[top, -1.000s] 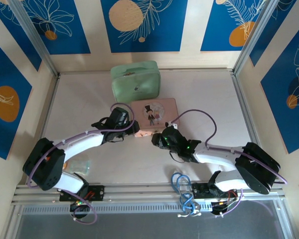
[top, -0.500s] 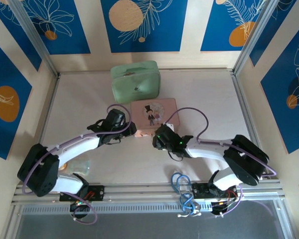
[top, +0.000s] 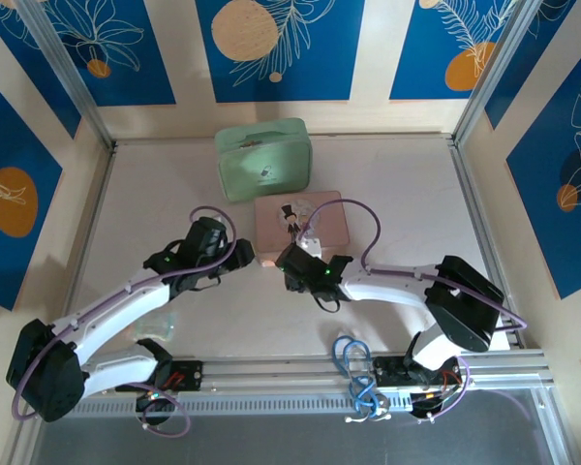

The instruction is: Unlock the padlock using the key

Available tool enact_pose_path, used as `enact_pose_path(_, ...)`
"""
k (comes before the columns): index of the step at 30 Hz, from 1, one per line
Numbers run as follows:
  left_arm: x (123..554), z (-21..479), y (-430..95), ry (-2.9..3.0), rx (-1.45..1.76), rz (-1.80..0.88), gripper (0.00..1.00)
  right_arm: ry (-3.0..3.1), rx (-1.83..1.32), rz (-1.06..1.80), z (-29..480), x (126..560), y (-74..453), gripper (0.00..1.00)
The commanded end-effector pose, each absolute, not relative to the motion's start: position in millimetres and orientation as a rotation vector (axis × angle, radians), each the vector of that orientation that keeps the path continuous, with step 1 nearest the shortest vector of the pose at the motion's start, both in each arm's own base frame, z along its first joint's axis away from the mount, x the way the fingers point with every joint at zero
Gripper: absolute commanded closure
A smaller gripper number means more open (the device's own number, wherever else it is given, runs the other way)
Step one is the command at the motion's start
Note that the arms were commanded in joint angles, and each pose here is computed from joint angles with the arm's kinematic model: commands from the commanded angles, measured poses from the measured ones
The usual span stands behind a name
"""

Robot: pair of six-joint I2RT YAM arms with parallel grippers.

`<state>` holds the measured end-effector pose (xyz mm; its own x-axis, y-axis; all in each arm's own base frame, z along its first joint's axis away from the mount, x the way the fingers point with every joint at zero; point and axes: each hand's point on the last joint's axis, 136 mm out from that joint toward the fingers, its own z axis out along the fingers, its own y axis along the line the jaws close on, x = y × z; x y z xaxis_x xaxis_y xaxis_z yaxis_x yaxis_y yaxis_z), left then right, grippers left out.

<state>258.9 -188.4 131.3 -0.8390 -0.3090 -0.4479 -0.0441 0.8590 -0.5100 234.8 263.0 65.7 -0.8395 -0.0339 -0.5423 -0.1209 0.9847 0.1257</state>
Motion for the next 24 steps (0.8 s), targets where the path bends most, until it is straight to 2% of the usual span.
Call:
enact_pose_path(1, 241, 112, -170, 2.588, -0.216, -0.533, 0.38, 2.536, -0.031, 0.111, 77, 235, 233, 0.46)
enact_pose_path(7, 232, 110, -164, 2.634, -0.197, -0.446, 0.38, 2.465, 0.008, 0.237, 89, 247, 226, 0.44)
enact_pose_path(11, 226, 107, -141, 2.647, -0.33, -0.324, 0.37, 2.469, 0.06, 0.317, 92, 261, 221, 0.44)
enact_pose_path(15, 225, 122, -139, 2.639, -0.402, -0.327, 0.39, 2.48, 0.075, 0.316, 104, 276, 219, 0.45)
enact_pose_path(20, 232, 141, -140, 2.608, -0.297, -0.308, 0.36, 2.448, 0.113, 0.366, 101, 275, 215, 0.45)
enact_pose_path(21, 234, 142, -145, 2.605, -0.276, -0.333, 0.37, 2.465, 0.143, 0.37, 95, 273, 212, 0.47)
enact_pose_path(24, 239, 142, -158, 2.58, -0.257, -0.432, 0.38, 2.503, 0.184, 0.388, 78, 266, 212, 0.63)
